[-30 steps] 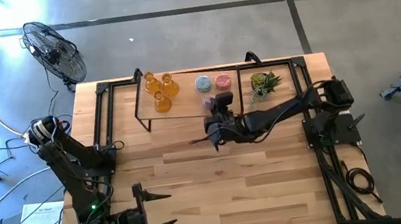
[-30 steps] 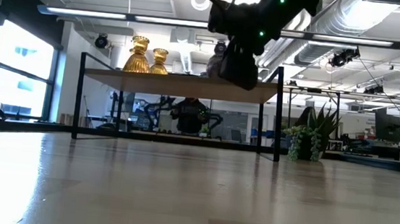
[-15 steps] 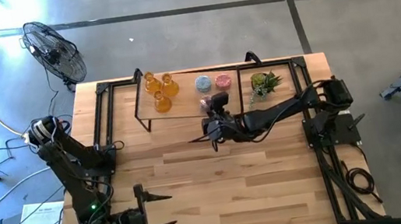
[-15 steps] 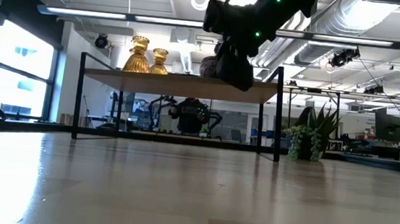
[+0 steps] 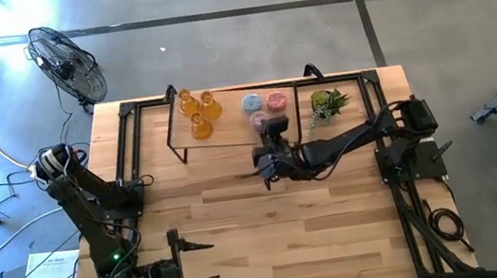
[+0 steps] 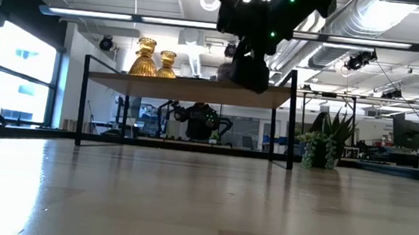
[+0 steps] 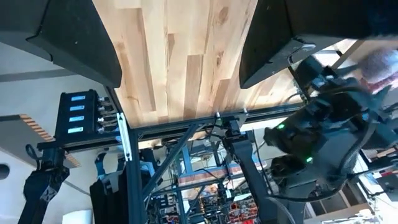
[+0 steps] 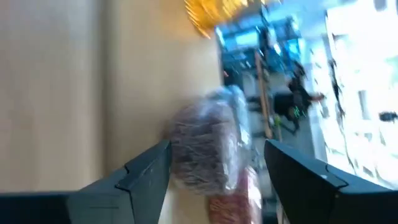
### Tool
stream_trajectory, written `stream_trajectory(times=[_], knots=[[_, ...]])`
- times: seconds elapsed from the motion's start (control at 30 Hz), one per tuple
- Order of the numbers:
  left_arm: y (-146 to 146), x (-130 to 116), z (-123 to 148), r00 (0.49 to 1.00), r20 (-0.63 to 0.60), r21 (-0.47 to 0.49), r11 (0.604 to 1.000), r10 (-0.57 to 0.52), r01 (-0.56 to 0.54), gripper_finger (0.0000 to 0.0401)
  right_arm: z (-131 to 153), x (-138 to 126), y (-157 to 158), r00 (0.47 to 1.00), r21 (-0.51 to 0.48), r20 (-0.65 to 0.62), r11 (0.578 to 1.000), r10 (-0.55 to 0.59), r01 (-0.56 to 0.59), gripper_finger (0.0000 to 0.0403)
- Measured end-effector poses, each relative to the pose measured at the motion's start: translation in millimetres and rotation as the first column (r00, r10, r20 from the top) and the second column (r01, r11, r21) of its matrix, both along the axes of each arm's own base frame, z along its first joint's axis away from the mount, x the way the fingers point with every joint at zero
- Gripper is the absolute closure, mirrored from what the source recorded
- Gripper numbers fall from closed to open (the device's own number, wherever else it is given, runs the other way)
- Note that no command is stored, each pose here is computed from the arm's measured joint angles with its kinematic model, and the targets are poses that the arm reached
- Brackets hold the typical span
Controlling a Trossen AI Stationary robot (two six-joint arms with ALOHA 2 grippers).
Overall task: Pick & Place candle stick holders
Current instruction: Return to Home Position
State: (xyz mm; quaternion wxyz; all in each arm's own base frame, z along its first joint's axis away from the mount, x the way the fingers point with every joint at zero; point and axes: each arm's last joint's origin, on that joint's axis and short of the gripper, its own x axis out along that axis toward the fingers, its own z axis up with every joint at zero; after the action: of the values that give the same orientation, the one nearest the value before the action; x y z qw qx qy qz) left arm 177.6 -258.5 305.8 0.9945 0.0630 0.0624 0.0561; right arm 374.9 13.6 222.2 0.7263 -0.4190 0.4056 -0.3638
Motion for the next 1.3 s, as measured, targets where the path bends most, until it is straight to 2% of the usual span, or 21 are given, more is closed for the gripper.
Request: stream_trajectory(times=[0.23, 0.37, 0.47, 0.57, 0.73, 0.87, 0.97, 1.03, 1.17, 1.23, 1.3], knots=[[0, 0, -1, 1.0, -0.006, 0.011, 1.0, 0.001, -0.001, 0.0081, 0, 4, 20, 0.986, 0.088, 0.005, 0.982, 0.166, -0.166, 0.0151], [0, 0, -1, 1.0, -0.008, 0.015, 1.0, 0.001, -0.001, 0.0081, 3, 4, 34, 0.978, 0.076, 0.029, 0.975, 0.205, -0.207, 0.015], [1, 0, -2, 1.0, -0.015, 0.029, 1.0, 0.001, -0.001, 0.0081, 13, 0, 56, 0.954, 0.089, 0.079, 0.951, 0.29, -0.296, 0.015], [1, -1, -3, 1.0, -0.022, 0.042, 0.999, 0.003, -0.002, 0.0081, 35, -11, 82, 0.892, 0.142, 0.201, 0.889, 0.405, -0.435, 0.015], [12, 10, -2, 0.999, -0.036, 0.081, 0.996, 0.041, -0.038, 0.0081, 88, -49, 107, 0.729, 0.262, 0.413, 0.695, 0.546, -0.669, 0.0151], [35, 20, 4, 0.996, -0.087, 0.037, 0.999, 0.03, -0.027, 0.0081, 127, -88, 103, 0.654, 0.347, 0.55, 0.571, 0.519, -0.744, 0.015], [55, 27, 7, 0.991, -0.135, -0.024, 0.999, 0.027, -0.03, 0.0081, 143, -115, 95, 0.638, 0.417, 0.606, 0.493, 0.475, -0.763, 0.015], [67, 31, 8, 0.986, -0.156, -0.047, 0.996, 0.065, -0.073, 0.0081, 145, -130, 91, 0.644, 0.458, 0.627, 0.462, 0.438, -0.76, 0.015], [87, 35, 3, 0.965, -0.21, -0.058, 0.984, 0.155, -0.17, 0.0081, 134, -152, 84, 0.654, 0.486, 0.622, 0.442, 0.431, -0.754, 0.015], [96, 39, 0, 0.951, -0.239, -0.024, 0.978, 0.197, -0.208, 0.0081, 125, -161, 80, 0.656, 0.492, 0.61, 0.437, 0.444, -0.753, 0.0151], [105, 42, -4, 0.934, -0.268, 0.019, 0.971, 0.236, -0.24, 0.0081, 113, -169, 77, 0.65, 0.501, 0.593, 0.415, 0.475, -0.76, 0.0151]])
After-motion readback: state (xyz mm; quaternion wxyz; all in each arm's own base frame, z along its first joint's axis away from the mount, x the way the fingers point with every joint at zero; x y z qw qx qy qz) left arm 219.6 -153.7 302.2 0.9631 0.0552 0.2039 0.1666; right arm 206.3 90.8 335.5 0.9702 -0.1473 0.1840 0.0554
